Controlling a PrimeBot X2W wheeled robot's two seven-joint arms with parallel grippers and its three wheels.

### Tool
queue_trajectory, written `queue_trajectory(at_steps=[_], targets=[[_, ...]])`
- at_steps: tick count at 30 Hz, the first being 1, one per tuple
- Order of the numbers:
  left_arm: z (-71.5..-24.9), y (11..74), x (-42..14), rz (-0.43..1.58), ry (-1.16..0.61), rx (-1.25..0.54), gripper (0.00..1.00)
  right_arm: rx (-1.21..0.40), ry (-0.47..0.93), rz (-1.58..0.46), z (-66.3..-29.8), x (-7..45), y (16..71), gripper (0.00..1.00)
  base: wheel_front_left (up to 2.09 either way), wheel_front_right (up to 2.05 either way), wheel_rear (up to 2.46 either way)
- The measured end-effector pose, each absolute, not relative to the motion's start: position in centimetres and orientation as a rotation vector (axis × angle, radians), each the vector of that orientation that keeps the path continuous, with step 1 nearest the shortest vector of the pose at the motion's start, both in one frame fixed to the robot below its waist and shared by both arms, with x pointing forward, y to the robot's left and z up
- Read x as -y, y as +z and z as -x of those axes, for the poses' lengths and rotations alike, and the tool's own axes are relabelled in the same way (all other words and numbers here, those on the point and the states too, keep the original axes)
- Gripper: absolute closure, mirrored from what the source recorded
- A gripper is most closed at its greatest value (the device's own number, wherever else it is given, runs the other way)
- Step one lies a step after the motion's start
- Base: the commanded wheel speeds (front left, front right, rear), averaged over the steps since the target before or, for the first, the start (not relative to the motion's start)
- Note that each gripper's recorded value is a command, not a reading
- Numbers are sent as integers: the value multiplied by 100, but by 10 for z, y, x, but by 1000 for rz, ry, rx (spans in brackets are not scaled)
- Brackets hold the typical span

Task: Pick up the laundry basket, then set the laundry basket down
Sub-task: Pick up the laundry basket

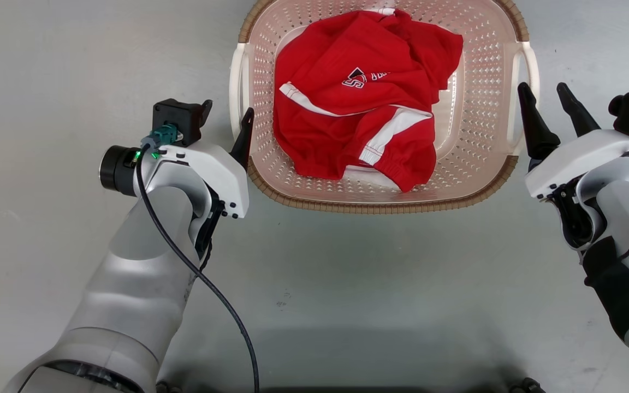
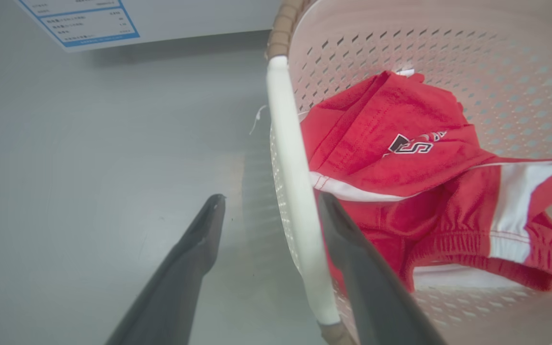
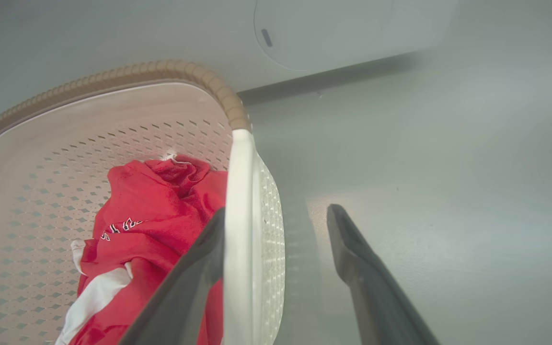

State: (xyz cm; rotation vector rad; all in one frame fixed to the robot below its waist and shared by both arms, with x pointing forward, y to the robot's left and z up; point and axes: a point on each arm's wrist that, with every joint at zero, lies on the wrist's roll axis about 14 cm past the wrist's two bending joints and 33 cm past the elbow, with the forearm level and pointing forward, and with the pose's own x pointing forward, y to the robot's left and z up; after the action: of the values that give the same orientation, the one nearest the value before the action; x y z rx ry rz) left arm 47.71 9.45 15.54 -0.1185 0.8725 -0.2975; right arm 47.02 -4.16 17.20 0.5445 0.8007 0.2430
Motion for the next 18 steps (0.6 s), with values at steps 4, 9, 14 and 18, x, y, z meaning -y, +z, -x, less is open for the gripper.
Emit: queue_trajectory(at_steps=[4, 9, 14, 18], targets=[[-478, 149, -96, 110, -297, -895, 0, -819, 246, -553, -473, 38, 167, 0, 0, 0, 0], [-475, 143, -94, 117, -301, -918, 0, -832, 245, -570, -473, 35, 164, 0, 0, 0, 0], [-470, 138, -94, 123, -299, -935, 0, -855, 250, -580, -467, 31, 160, 0, 0, 0, 0], [-468, 136, -94, 127, -298, -943, 0, -873, 254, -594, -462, 27, 157, 0, 0, 0, 0]])
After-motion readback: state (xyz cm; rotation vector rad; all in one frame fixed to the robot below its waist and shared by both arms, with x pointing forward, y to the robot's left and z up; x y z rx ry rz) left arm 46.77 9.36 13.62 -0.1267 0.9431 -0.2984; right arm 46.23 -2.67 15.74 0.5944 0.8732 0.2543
